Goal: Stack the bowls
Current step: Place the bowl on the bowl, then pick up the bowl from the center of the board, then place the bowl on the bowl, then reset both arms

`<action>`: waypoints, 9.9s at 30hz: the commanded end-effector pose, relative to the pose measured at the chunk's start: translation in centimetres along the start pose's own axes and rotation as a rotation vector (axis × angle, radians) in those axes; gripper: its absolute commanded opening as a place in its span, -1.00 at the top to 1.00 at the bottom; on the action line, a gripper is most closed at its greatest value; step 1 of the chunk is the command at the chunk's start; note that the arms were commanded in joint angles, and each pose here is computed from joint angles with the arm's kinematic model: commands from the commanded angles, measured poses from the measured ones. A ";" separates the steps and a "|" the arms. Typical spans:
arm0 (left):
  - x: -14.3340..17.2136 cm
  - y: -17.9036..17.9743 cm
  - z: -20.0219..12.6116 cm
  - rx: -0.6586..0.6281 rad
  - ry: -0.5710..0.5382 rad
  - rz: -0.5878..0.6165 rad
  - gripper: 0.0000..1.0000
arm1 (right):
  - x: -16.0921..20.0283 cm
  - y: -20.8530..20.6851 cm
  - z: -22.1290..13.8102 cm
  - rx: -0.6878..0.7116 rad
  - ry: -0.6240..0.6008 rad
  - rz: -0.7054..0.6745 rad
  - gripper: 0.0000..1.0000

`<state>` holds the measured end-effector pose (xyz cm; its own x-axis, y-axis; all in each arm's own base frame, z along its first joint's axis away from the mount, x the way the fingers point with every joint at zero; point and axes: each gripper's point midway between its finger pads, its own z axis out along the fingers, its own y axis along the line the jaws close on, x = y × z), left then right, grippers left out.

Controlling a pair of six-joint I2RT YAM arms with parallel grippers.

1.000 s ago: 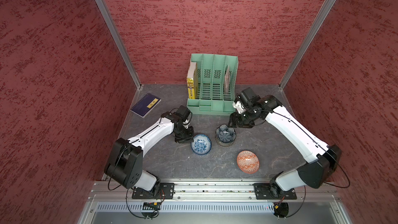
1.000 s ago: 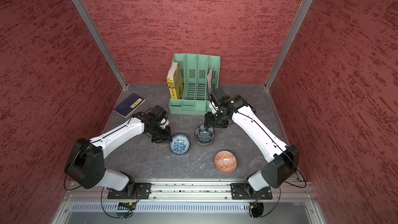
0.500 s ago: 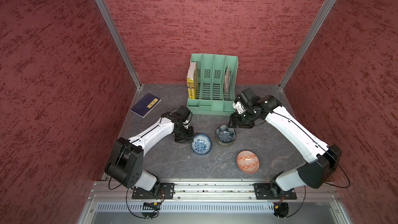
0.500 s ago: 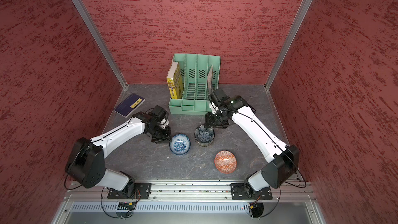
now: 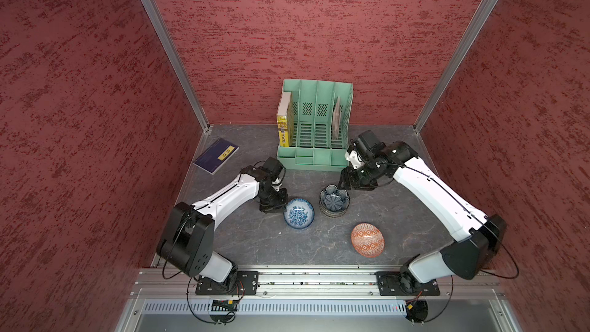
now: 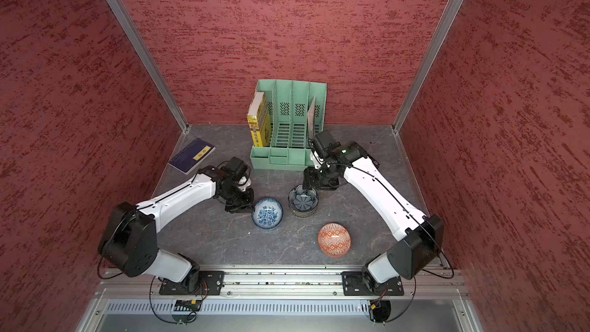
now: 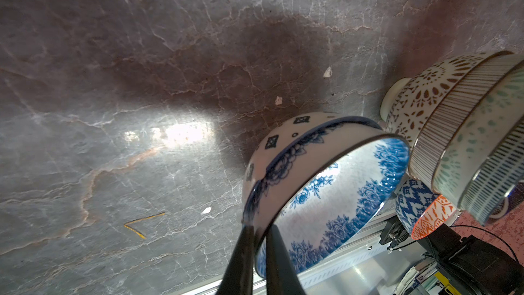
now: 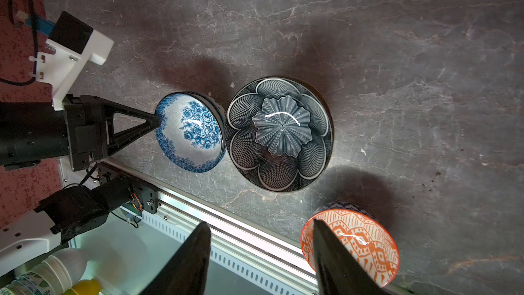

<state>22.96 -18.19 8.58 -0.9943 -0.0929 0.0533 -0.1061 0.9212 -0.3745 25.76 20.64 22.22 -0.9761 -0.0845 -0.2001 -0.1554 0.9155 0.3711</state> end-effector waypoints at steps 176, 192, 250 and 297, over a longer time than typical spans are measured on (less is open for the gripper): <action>2.2 -6.7 -12.9 0.267 -0.159 0.162 -0.21 | 5.5 1.6 -1.8 0.028 0.002 0.120 1.00; 2.9 -6.5 -10.9 0.203 -0.115 0.192 0.09 | 2.1 10.5 4.3 -0.046 0.090 -0.042 1.00; -0.1 -3.3 -2.4 -0.028 0.016 0.106 1.00 | 0.1 4.6 2.5 0.094 -0.071 -0.027 -0.23; -11.4 12.4 -15.1 -0.270 -1.103 -0.089 -0.99 | -4.8 -17.9 -10.3 0.649 -1.066 0.141 -0.97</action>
<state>30.55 -2.96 17.40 -0.5977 -0.3418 -0.7252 -0.2537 0.9387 -0.2333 30.35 3.97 25.10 -0.4951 0.2393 -0.8352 0.2429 0.9611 0.1314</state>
